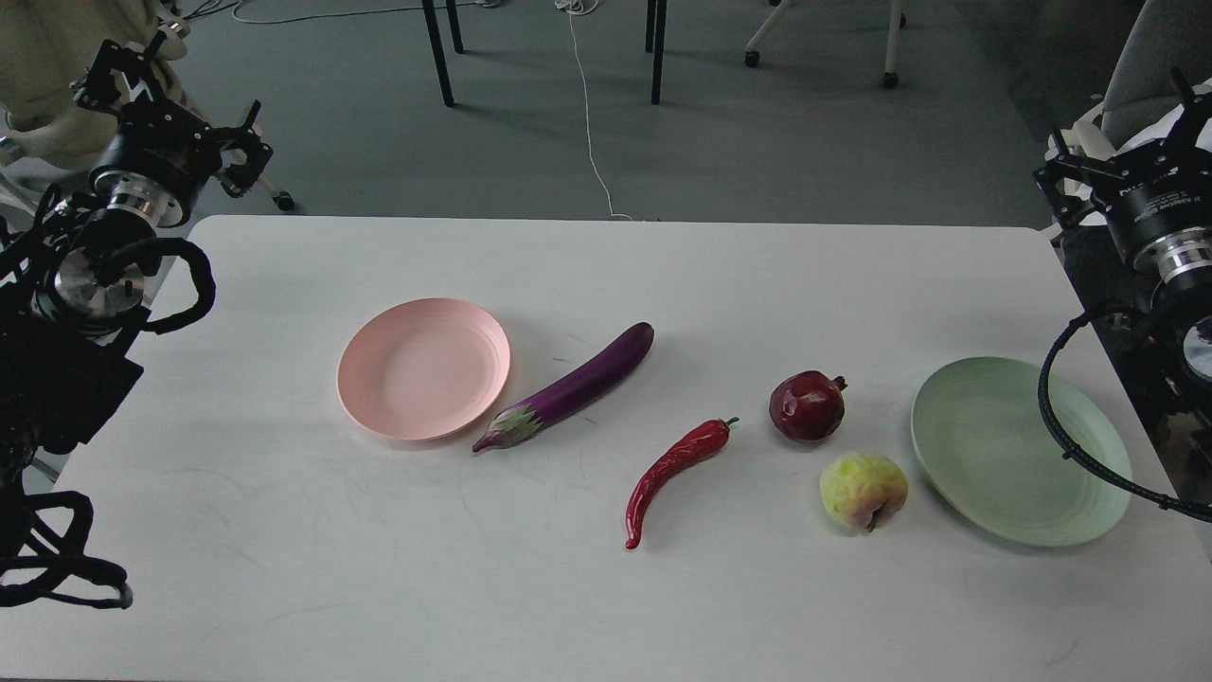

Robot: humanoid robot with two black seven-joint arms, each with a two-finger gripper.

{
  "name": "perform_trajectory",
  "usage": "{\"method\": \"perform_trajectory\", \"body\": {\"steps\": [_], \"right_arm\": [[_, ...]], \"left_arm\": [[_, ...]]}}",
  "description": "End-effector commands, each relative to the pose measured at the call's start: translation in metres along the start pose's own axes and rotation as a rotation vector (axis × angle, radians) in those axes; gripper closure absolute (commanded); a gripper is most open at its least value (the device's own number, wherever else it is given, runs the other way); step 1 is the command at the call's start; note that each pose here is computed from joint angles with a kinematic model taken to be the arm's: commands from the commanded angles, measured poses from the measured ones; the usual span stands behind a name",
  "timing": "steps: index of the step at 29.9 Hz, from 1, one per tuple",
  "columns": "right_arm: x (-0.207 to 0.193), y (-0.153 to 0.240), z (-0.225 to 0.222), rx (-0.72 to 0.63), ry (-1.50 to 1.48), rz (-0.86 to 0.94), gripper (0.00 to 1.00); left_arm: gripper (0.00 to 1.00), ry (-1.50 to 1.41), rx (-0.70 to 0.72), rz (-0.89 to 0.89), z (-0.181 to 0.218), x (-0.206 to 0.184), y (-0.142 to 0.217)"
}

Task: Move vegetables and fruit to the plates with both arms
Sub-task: 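Raise the right arm and move the right gripper over the table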

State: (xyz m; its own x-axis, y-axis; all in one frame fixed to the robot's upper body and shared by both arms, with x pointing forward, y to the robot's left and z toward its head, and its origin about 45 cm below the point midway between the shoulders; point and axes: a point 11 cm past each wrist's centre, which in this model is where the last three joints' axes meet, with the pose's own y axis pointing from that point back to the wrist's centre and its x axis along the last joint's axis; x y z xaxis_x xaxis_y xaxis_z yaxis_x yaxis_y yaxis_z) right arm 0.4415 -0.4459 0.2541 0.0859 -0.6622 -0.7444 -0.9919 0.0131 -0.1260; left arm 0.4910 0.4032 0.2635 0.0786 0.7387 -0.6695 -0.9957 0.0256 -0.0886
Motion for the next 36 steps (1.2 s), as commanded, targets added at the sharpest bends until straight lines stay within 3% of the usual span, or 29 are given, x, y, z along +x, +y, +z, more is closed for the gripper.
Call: {"method": "perform_trajectory", "body": {"steps": [1, 9, 12, 21, 28, 36], "right_arm": [[0.001, 0.001, 0.005, -0.007, -0.006, 0.002, 0.01], [-0.014, -0.007, -0.006, -0.012, 0.028, -0.037, 0.01], [-0.045, -0.023, -0.029, -0.043, 0.171, -0.121, 0.01], [-0.161, -0.063, -0.016, -0.278, 0.657, -0.416, 0.01], [-0.232, -0.059, 0.041, -0.535, 1.152, -0.699, 0.01], [-0.234, -0.019, 0.118, -0.861, 1.64, -1.003, 0.01]], "left_arm": [[0.01, 0.014, 0.001, -0.013, -0.005, -0.007, -0.004], [0.01, 0.018, -0.002, -0.013, -0.005, -0.008, -0.004], [0.01, 0.016, 0.0, -0.013, -0.004, -0.007, -0.004], [0.01, 0.009, 0.0, -0.013, 0.0, -0.007, -0.004], [0.01, -0.016, -0.023, 0.001, 0.016, 0.001, -0.001], [0.01, -0.017, -0.02, -0.001, 0.017, 0.0, -0.001]]}}
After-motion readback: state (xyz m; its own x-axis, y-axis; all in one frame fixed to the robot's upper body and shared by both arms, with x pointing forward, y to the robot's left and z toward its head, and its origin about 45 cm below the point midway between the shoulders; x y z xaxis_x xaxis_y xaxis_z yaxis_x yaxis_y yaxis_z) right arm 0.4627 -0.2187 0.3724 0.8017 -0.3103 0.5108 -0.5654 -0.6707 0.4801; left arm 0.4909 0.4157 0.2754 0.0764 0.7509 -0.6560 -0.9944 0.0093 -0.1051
